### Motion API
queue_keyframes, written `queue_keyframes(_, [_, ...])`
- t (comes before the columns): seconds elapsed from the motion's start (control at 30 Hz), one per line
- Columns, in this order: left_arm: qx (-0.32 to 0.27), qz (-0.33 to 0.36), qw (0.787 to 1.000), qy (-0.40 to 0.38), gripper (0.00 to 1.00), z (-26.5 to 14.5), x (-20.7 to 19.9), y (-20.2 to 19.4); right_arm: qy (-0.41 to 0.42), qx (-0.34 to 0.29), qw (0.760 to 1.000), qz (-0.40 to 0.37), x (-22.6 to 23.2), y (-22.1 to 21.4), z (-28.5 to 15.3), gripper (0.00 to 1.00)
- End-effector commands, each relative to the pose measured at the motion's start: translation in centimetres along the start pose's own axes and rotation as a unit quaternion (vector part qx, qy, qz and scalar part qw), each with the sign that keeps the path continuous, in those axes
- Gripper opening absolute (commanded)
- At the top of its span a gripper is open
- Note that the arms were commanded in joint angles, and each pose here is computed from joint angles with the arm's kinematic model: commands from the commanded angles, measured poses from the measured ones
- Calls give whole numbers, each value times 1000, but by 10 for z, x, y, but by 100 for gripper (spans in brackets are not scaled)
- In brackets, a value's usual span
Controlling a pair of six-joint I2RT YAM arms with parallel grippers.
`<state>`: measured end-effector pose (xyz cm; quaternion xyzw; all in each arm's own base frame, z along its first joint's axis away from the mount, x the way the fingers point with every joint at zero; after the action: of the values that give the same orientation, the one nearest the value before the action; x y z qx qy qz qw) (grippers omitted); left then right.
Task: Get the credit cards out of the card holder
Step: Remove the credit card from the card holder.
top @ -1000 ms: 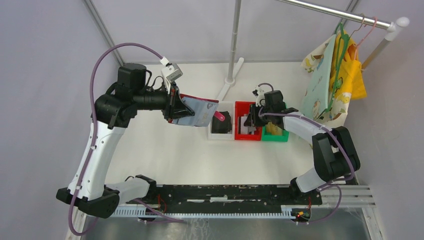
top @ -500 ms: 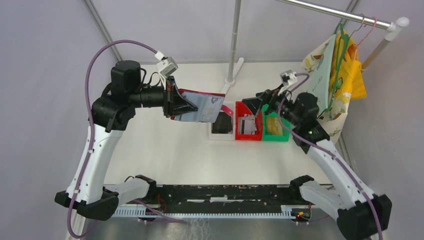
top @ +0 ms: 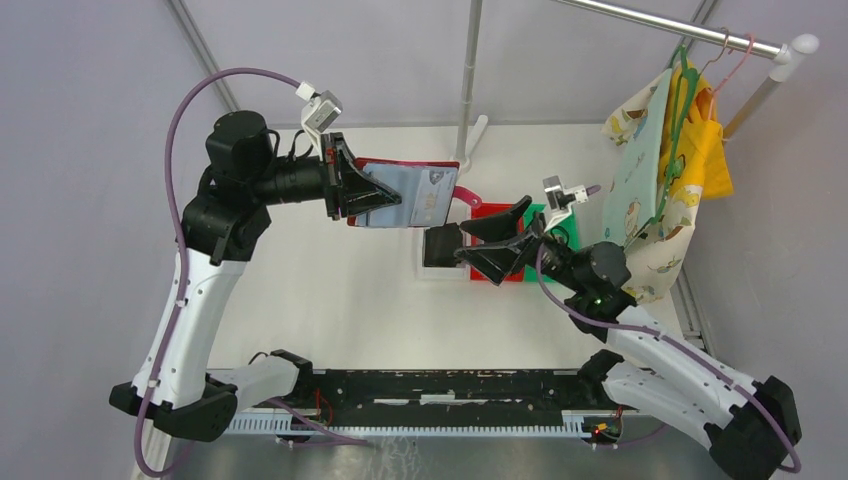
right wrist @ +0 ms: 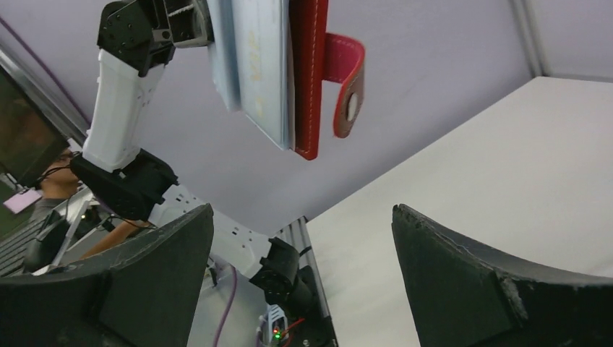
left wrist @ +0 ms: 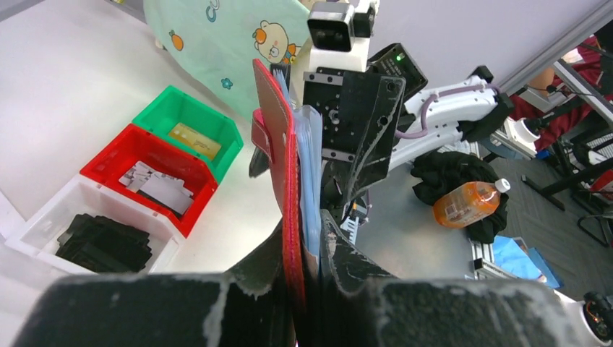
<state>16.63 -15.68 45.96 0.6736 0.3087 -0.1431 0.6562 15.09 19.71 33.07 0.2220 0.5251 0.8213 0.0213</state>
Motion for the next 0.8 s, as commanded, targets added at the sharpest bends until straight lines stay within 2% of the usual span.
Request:
queue_keyframes(0.0, [-24,20,999,-40,2,-7,-24,10,49,-75,996,7,26,23,25,98])
queue_keyframes(0.13, [-19,16,999,-45,2,-8,-24,6,69,-88,993,37,33,18,44,98])
queue_keyframes(0.33, [-14,19,998,-53,2,-11,-27,3,89,-147,983,71,37,32,58,96])
queue_keyframes(0.53, [-9,22,998,-62,2,-13,-30,-1,97,-178,975,92,42,40,70,87])
queue_keyframes(0.6, [-4,24,997,-69,2,-14,-32,-3,105,-173,974,103,44,39,76,77])
queue_keyframes(0.7, [-7,29,997,-65,2,-15,-31,-5,136,-172,969,112,51,41,79,52])
queue_keyframes(0.77, [-9,36,998,-57,4,-15,-30,-6,145,-175,968,110,54,42,74,30])
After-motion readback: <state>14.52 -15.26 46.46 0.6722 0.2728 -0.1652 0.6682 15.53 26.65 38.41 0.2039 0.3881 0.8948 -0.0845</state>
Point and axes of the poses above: each gripper's point midway between its finger pads, its own z axis out along the fingers, its own x axis along the line the jaws close on, y = z × x, the point moved 8 cm from there along -z, back along the fingers, and after that the axes turned 12 degrees about -z, right-handed, at the moved point
